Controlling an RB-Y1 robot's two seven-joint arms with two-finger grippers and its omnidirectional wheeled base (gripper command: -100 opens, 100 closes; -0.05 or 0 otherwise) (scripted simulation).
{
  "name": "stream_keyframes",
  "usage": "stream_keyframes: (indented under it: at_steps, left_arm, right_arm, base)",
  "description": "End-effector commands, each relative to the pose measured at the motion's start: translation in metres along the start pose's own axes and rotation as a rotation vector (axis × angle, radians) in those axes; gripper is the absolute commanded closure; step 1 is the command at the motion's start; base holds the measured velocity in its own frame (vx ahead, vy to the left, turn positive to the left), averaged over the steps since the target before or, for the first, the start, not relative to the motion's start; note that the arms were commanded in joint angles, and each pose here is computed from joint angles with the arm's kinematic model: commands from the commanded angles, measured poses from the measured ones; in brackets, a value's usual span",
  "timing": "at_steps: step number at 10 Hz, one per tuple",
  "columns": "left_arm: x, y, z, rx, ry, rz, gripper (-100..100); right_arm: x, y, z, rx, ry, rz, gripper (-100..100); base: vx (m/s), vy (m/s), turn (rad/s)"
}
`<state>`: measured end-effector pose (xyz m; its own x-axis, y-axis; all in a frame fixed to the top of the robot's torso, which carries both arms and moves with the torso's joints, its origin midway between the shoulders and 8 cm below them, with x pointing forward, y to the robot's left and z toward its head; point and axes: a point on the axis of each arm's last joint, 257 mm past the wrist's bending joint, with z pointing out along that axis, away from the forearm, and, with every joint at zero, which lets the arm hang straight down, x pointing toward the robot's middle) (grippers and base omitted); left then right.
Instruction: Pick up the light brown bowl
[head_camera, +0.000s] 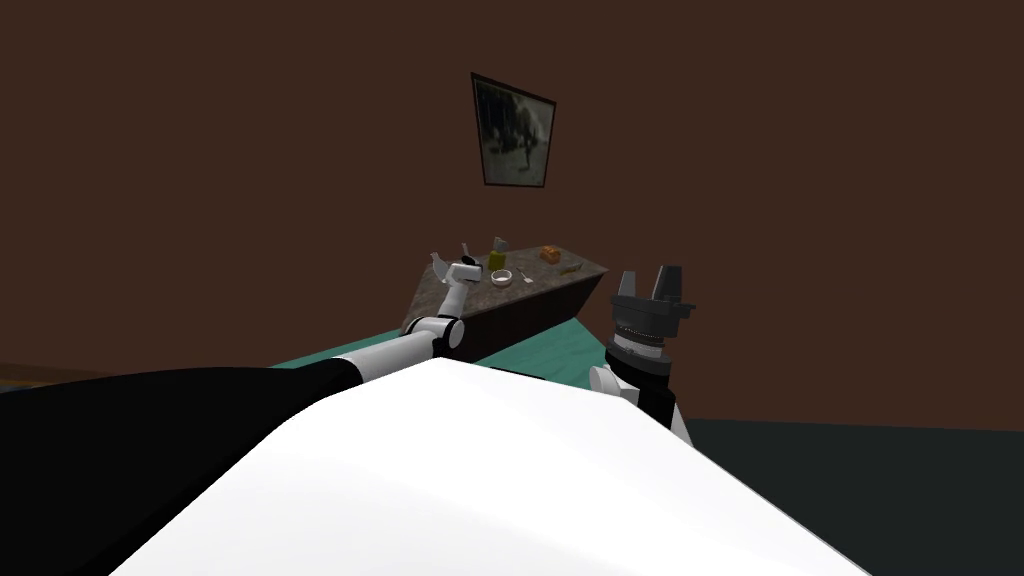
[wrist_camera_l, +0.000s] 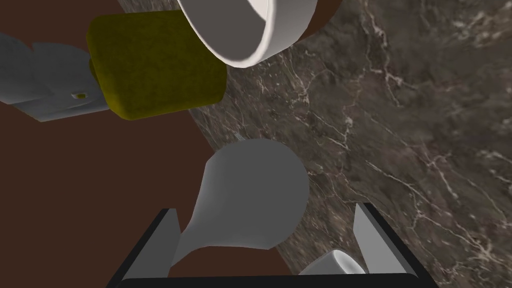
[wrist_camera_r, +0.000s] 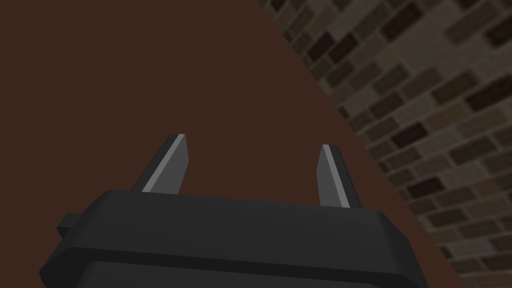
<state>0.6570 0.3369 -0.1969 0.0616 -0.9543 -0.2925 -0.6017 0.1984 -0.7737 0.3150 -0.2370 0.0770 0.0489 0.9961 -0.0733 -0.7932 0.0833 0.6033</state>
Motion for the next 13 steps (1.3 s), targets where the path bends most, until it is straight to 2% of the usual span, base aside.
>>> stream_keyframes:
  at_steps: [1, 2, 3, 4, 5, 6, 7, 8, 9, 10, 12, 13]
  left_arm:
    - [0.014, 0.002, 0.001, -0.051, 0.031, -0.010, -100]
    - [0.015, 0.007, 0.001, -0.070, 0.034, -0.010, -100]
    - [0.028, 0.005, 0.001, -0.103, 0.063, -0.018, -100]
    - [0.029, 0.012, 0.000, -0.129, 0.068, -0.017, -100]
    - [0.044, 0.010, -0.001, -0.161, 0.098, -0.022, -100]
    - [0.045, 0.016, -0.002, -0.185, 0.102, -0.021, -100]
    - [0.061, 0.016, -0.004, -0.221, 0.134, -0.024, -100]
    - [0.061, 0.020, -0.005, -0.237, 0.137, -0.023, -100]
    - [0.078, 0.022, -0.010, -0.279, 0.171, -0.022, -100]
    - [0.078, 0.023, -0.010, -0.286, 0.172, -0.022, -100]
    - [0.111, 0.025, -0.022, -0.359, 0.238, -0.015, -100]
    - [0.112, 0.029, -0.023, -0.371, 0.240, -0.013, -100]
  right_arm:
    - [0.000, 0.000, 0.000, 0.000, 0.000, 0.000, 0]
    - [0.000, 0.000, 0.000, 0.000, 0.000, 0.000, 0]
    - [0.000, 0.000, 0.000, 0.000, 0.000, 0.000, 0]
    - [0.000, 0.000, 0.000, 0.000, 0.000, 0.000, 0]
    - [0.000, 0.000, 0.000, 0.000, 0.000, 0.000, 0]
    - [0.000, 0.000, 0.000, 0.000, 0.000, 0.000, 0]
    - [0.000, 0.000, 0.000, 0.000, 0.000, 0.000, 0]
    - [0.000, 0.000, 0.000, 0.000, 0.000, 0.000, 0]
    - [0.000, 0.000, 0.000, 0.000, 0.000, 0.000, 0]
    - [0.000, 0.000, 0.000, 0.000, 0.000, 0.000, 0]
    - [0.000, 0.000, 0.000, 0.000, 0.000, 0.000, 0]
    - [0.000, 0.000, 0.000, 0.000, 0.000, 0.000, 0]
  base:
    - [0.023, 0.019, 0.066]
    - [0.033, 0.021, 0.041]
    - [0.049, 0.038, 0.071]
    - [0.049, 0.027, 0.031]
    - [0.067, 0.025, 0.060]
    - [0.058, 0.021, 0.033]
    - [0.062, 0.036, 0.064]
    - [0.048, 0.032, 0.029]
    - [0.053, 0.031, 0.052]
    - [0.049, 0.021, 0.022]
    - [0.076, 0.033, 0.066]
    - [0.062, 0.040, 0.015]
